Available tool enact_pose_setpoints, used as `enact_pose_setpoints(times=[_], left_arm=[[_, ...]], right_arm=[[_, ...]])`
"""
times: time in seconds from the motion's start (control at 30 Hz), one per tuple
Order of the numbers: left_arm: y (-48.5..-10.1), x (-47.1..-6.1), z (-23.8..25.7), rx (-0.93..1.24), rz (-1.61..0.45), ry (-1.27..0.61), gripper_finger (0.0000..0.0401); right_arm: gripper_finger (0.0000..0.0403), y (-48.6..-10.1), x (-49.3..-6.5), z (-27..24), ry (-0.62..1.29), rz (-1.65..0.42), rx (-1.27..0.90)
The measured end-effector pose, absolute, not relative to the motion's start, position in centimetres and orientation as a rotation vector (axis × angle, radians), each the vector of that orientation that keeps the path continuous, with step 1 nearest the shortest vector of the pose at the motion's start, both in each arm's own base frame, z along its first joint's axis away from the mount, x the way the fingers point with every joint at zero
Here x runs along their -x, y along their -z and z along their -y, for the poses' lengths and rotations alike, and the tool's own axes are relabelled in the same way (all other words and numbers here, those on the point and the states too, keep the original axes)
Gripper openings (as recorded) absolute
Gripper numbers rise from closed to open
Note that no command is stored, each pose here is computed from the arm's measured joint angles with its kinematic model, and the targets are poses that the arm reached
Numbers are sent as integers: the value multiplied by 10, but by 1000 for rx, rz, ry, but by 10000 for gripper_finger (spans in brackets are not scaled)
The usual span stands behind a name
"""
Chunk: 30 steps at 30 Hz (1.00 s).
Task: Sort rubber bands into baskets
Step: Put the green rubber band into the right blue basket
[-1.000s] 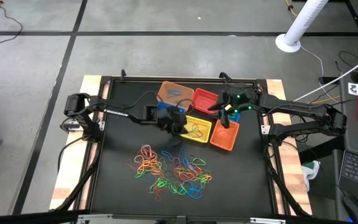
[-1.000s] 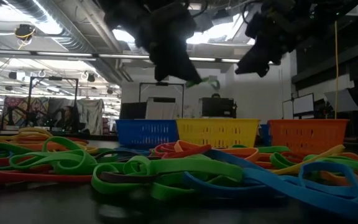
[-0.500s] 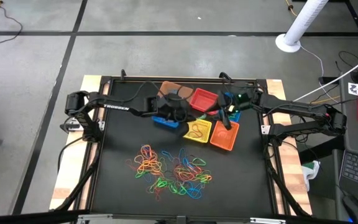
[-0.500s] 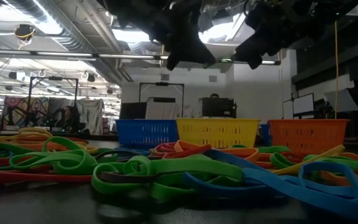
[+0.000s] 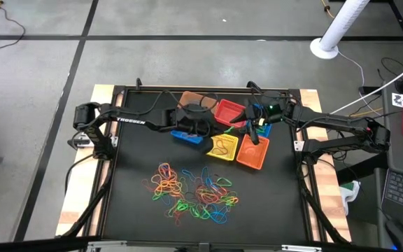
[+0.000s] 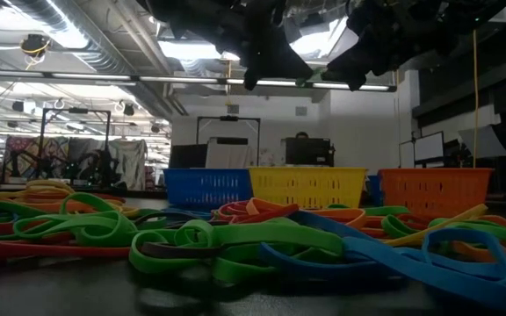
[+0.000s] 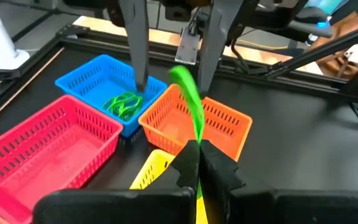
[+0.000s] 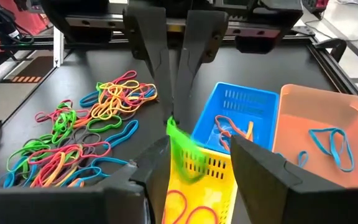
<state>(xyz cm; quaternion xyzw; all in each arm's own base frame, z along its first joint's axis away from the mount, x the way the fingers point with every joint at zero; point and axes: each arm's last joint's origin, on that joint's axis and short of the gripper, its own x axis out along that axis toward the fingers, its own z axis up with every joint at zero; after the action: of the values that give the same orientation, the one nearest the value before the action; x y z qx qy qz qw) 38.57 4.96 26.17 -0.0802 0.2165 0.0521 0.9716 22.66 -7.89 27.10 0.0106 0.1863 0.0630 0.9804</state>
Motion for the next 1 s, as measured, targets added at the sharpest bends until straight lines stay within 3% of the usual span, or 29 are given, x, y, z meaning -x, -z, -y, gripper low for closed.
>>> enact_pose_setpoints(times=[0.2, 0.47, 0.53, 0.73, 1.0], left_arm=[[-263, -386, -50, 135, -422, -99, 3], [-264, -387, -50, 134, -416, -99, 3], [-264, -386, -50, 134, -417, -99, 7], [-260, -385, -50, 135, -454, -110, 74], [-250, -379, -49, 147, -577, -127, 161]], right_arm=[[148, -271, -227, 79, -127, -375, -21], [16, -271, -226, 78, -171, -368, -29], [11, -271, -226, 78, -170, -368, -31], [7, -267, -225, 79, -103, -424, -93], [7, -262, -212, 89, 158, -654, -78]])
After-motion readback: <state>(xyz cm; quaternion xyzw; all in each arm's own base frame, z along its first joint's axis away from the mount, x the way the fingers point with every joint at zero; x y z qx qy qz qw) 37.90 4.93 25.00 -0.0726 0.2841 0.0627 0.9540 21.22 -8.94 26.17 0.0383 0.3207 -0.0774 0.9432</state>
